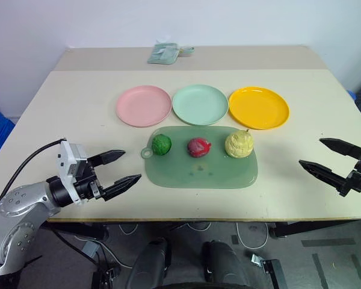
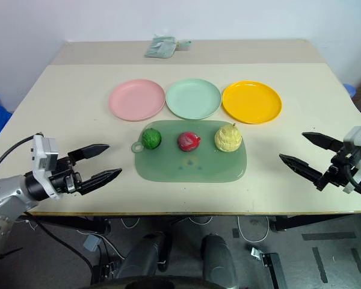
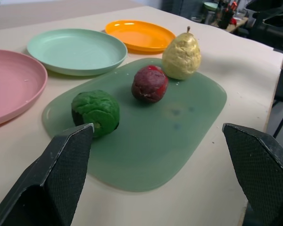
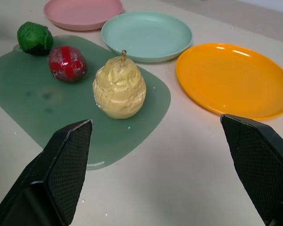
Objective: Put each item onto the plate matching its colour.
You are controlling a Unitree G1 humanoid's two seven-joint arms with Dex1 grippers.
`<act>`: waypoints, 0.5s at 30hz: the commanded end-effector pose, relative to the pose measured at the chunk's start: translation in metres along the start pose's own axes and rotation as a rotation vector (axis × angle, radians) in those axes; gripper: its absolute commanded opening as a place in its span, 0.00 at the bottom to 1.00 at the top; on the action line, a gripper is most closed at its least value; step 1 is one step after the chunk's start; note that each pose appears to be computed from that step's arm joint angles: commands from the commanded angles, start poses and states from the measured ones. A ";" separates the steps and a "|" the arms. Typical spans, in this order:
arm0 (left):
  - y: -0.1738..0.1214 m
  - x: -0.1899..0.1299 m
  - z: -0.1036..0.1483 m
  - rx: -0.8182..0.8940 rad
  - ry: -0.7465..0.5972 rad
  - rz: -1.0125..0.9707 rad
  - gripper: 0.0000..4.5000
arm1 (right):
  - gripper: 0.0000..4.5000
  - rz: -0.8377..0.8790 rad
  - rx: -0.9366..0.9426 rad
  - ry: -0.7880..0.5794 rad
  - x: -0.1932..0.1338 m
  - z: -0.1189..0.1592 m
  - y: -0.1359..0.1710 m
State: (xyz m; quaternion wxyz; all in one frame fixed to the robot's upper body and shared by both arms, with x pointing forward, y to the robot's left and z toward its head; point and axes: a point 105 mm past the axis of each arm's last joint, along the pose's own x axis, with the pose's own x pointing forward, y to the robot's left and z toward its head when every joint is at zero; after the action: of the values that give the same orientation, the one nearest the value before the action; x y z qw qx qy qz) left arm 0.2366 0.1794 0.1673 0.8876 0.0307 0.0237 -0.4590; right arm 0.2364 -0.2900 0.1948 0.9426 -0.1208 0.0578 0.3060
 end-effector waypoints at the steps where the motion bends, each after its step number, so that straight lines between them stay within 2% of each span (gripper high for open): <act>1: -0.007 0.002 0.004 0.047 0.019 -0.026 1.00 | 0.99 -0.006 -0.039 -0.016 -0.004 0.010 -0.001; 9: -0.004 0.009 0.006 0.072 0.003 0.001 1.00 | 0.99 0.015 -0.068 -0.031 0.001 0.012 0.004; 15: -0.001 0.016 0.016 0.053 -0.046 0.023 1.00 | 0.99 0.098 -0.108 -0.064 0.013 0.020 0.017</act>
State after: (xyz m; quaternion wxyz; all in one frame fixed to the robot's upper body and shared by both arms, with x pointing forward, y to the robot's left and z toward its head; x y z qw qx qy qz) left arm 0.2469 0.1719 0.1717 0.8969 0.0452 0.0081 -0.4398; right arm 0.2384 -0.2774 0.1976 0.9307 -0.1418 0.0435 0.3345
